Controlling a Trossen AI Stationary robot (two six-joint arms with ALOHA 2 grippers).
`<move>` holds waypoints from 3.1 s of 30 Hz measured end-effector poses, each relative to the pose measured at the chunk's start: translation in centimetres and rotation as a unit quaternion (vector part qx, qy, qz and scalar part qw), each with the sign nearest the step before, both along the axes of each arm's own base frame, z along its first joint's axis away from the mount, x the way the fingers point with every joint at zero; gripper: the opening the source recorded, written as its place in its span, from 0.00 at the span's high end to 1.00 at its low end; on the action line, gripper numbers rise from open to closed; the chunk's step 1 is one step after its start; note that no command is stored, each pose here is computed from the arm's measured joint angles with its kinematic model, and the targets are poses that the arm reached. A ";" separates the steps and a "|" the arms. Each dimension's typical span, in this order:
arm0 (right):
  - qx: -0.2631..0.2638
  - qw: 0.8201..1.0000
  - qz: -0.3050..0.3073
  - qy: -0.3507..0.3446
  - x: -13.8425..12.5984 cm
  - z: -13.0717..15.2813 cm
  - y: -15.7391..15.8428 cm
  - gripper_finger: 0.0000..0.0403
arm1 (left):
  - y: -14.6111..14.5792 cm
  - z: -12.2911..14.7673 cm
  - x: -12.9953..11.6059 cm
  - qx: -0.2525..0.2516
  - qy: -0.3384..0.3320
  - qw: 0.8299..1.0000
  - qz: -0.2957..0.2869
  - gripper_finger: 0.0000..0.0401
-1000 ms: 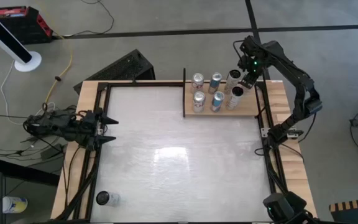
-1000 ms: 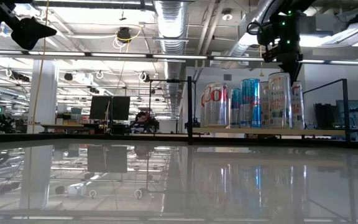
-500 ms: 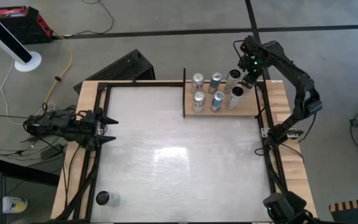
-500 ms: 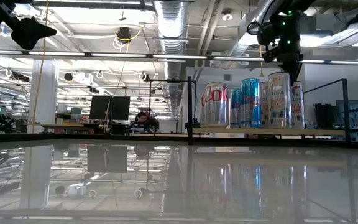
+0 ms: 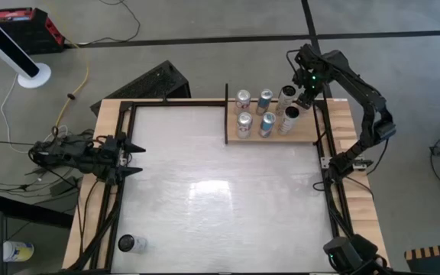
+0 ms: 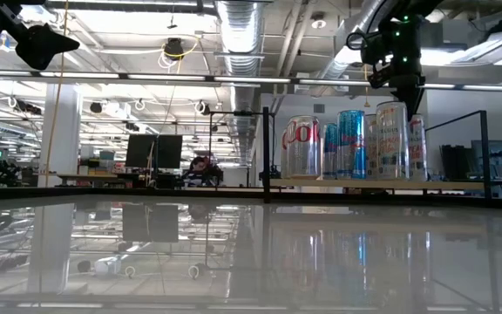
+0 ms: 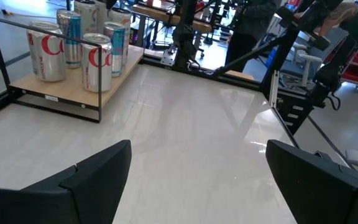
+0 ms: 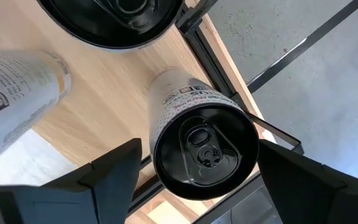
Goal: Place canned beverage on shelf
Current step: Put the black can on the shelf
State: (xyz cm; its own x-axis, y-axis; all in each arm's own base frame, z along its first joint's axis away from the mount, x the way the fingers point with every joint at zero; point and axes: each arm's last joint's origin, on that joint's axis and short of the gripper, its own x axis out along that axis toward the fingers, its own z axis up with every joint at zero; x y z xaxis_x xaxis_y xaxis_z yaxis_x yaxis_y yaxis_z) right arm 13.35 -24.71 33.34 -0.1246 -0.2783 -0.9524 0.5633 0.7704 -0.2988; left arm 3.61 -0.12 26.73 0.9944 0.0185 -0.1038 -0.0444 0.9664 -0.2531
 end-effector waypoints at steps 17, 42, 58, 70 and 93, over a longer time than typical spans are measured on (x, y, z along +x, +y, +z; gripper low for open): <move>-0.028 1.000 0.005 0.011 0.1 0.1 -0.4 0.16 | 0.0 0.0 0.0 0.000 0.000 1.000 0.000 0.11; -0.095 0.940 0.123 -0.303 2.6 10.6 10.5 0.16 | 0.0 0.0 0.0 0.001 0.000 1.000 0.000 0.11; -0.061 0.885 0.285 -0.362 9.4 7.8 28.2 0.17 | -0.3 0.2 0.0 -0.003 -0.011 0.999 -0.043 0.11; -0.062 0.833 0.333 -0.437 12.0 0.9 37.8 0.17 | -3.6 3.2 6.2 -0.074 -0.014 0.953 -0.293 0.11; -0.046 0.838 0.326 -0.436 13.4 -3.0 43.5 0.17 | -21.9 7.2 6.5 0.030 0.304 0.912 -0.274 0.11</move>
State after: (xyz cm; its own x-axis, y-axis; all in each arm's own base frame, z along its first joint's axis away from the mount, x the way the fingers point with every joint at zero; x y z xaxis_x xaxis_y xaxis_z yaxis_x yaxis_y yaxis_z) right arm 26.70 18.76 30.30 0.8141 -0.0931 -0.5733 0.0660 0.9955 -0.0679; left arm 10.14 -22.00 33.97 0.6154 -0.4400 -0.6540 0.3350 0.8970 -0.2883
